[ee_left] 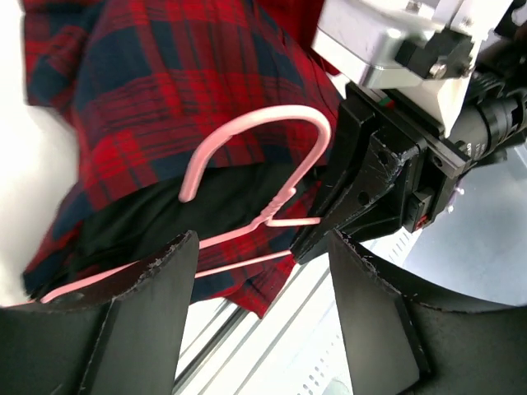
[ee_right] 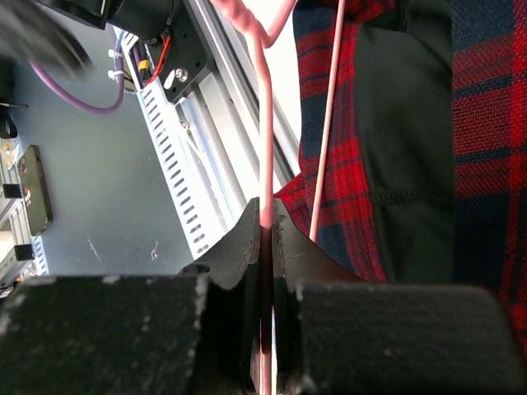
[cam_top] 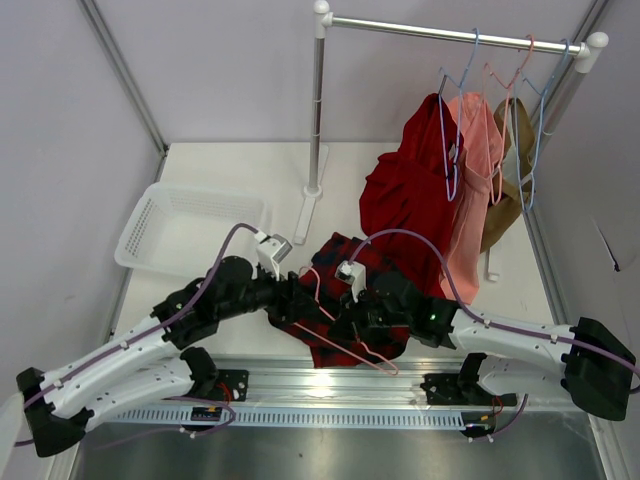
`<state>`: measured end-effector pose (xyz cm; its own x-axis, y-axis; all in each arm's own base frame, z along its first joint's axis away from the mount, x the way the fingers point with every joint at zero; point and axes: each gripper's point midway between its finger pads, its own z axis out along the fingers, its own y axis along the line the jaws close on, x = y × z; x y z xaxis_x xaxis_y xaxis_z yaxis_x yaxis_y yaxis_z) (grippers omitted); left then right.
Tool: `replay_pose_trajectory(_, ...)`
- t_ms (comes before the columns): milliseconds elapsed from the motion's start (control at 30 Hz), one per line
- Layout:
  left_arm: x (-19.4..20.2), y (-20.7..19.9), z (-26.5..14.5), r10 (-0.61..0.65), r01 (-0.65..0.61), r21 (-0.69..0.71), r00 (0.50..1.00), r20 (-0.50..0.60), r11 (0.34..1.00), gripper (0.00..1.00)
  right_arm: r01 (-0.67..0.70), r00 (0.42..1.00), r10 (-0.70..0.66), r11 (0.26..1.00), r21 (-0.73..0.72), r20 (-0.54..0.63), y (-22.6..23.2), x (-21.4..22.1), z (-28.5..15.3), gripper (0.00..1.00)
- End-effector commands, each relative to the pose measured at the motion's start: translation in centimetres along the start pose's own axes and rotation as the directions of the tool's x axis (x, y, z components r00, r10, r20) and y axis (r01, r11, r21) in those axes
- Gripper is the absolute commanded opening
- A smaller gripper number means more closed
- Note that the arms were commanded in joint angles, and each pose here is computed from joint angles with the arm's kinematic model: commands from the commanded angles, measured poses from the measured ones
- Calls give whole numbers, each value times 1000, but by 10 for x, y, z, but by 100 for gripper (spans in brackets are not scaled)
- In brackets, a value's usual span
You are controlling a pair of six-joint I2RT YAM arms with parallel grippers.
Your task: Place the skirt on the hanger
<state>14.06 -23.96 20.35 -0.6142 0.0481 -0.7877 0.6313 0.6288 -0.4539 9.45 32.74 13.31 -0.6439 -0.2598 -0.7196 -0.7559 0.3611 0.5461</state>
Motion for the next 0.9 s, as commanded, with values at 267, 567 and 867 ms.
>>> replay_pose_trajectory(267,-20,-3,38,-9,12,-32,995,100,999,68,30,999,-30,999,-24,28,9,-14,-1,0)
replay_pose_trajectory(567,-9,4,54,4,2,-76,997,71,997,42,29,998,-31,999,43,50,0,-22,-2,0)
replay_pose_trajectory(867,-25,22,58,18,5,-208,994,108,978,0,-83,996,65,939,333,67,-41,-23,-24,27)
